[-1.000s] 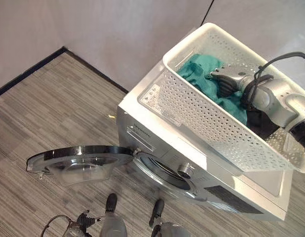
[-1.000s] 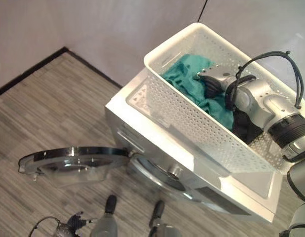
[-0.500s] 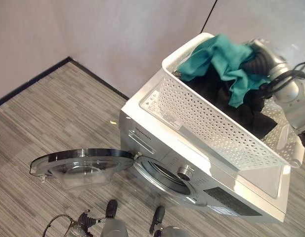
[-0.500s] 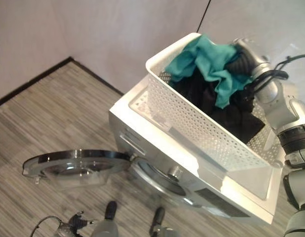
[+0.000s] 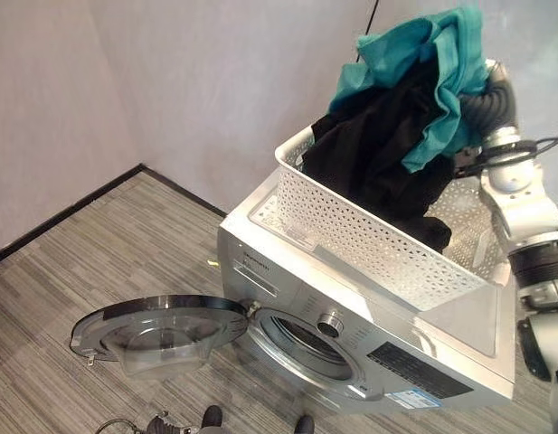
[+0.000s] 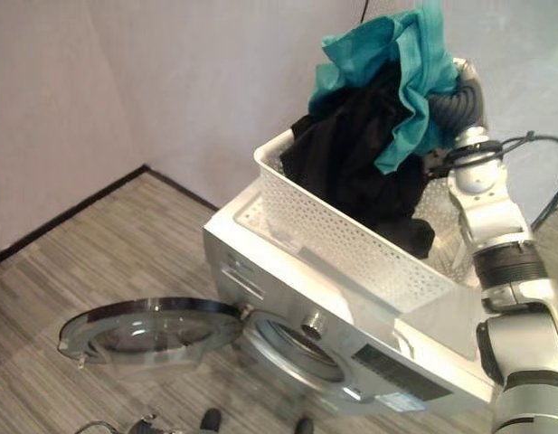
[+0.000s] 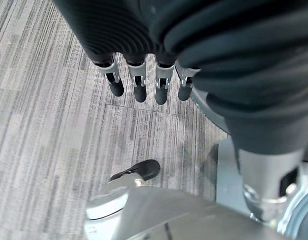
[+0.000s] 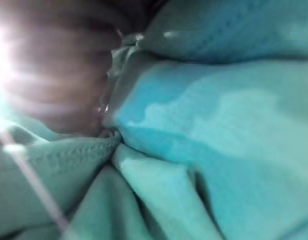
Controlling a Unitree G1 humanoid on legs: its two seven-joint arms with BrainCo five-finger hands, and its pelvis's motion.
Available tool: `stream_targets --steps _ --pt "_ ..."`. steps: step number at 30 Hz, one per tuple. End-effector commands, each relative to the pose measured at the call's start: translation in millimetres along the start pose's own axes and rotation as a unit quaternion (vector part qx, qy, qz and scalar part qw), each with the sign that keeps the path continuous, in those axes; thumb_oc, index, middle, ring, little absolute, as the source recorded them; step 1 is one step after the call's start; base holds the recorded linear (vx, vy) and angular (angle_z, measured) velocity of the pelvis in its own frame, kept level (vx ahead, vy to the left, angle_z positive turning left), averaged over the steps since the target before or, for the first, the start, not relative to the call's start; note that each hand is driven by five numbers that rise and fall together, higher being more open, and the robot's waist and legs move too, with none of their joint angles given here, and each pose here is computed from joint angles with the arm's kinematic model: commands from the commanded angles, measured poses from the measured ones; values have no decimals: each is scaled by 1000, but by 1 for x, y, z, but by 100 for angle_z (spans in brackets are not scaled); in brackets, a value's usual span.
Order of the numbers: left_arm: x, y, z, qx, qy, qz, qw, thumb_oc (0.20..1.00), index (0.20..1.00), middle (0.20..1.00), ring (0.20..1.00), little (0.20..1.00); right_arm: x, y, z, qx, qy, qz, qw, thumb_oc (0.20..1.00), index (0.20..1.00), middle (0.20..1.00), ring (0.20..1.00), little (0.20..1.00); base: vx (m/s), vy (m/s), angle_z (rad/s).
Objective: Grab the laundry basket,head to the washer,open it,put in the laundry and shut it.
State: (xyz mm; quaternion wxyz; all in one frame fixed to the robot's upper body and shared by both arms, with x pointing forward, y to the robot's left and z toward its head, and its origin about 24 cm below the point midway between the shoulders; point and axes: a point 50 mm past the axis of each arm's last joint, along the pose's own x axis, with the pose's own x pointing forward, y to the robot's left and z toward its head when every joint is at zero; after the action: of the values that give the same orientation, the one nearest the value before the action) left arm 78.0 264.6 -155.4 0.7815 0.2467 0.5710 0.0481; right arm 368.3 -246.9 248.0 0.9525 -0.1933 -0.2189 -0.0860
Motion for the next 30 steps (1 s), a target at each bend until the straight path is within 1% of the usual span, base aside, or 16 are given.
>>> stream_targets --steps 1,2,3,4,5,6,7,8,11,12,17,19,20,22,26,30 --pt "3 14 8 -41 1 26 999 1000 1000 1000 1000 1000 18 -22 35 120 -62 -43 990 200 200 200 200 200 -51 25 -5" --pt "3 14 9 -44 -4 25 999 1000 1000 1000 1000 1000 19 -15 30 143 -49 -28 988 250 250 250 250 250 -41 15 -1" --pt "3 15 9 -44 -3 27 999 1000 1000 1000 1000 1000 20 -13 28 147 -40 -26 988 498 498 498 498 498 -34 19 -1" --pt "3 14 7 -44 2 25 999 1000 1000 1000 1000 1000 21 -8 26 141 -31 -13 989 705 705 705 705 705 -28 14 -7" --pt "2 12 3 -45 10 22 999 1000 1000 1000 1000 1000 22 -8 25 123 -26 -5 992 790 790 790 790 790 -17 19 -15" --pt "2 10 2 -45 12 19 999 1000 1000 1000 1000 1000 23 -9 24 120 -21 -6 993 780 780 780 780 780 -9 15 -16" --pt "1 6 -4 -43 23 13 999 1000 1000 1000 1000 1000 24 -9 25 113 -22 -3 993 733 733 733 733 733 4 16 -10" --pt "0 3 -9 -42 32 9 999 1000 1000 1000 1000 1000 26 -11 28 100 -25 0 995 1000 1000 1000 1000 1000 0 0 0" --pt "-2 0 -20 -45 53 6 998 1000 1000 1000 1000 1000 28 -12 32 90 -29 3 996 1000 1000 1000 1000 1000 0 0 0" --pt "-3 0 -23 -47 61 5 997 1000 1000 1000 1000 1000 29 -11 34 83 -33 11 996 200 200 200 200 200 0 0 0" --pt "-3 4 -27 -50 67 11 996 1000 1000 1000 1000 1000 28 -8 37 52 -37 38 997 200 200 200 200 200 2 -1 -1" --pt "-3 6 -27 -51 67 11 996 1000 1000 1000 1000 1000 30 -7 38 21 -29 68 997 815 815 815 815 815 0 0 0" --pt "-3 6 -29 -53 68 8 996 1000 1000 1000 1000 1000 31 -5 40 -32 -21 107 994 1000 1000 1000 1000 1000 0 0 0" --pt "-3 5 -29 -55 67 1 996 1000 1000 1000 1000 1000 35 -2 49 -138 -24 150 979 1000 1000 1000 1000 1000 0 0 0" --pt "-3 5 -30 -46 64 -8 997 1000 1000 1000 1000 1000 34 9 54 -225 -27 209 951 1000 1000 1000 1000 1000 0 0 0" --pt "-3 7 -27 -34 56 -11 998 1000 1000 1000 1000 1000 33 11 45 -289 -12 219 932 1000 1000 1000 1000 1000 -6 -2 1"
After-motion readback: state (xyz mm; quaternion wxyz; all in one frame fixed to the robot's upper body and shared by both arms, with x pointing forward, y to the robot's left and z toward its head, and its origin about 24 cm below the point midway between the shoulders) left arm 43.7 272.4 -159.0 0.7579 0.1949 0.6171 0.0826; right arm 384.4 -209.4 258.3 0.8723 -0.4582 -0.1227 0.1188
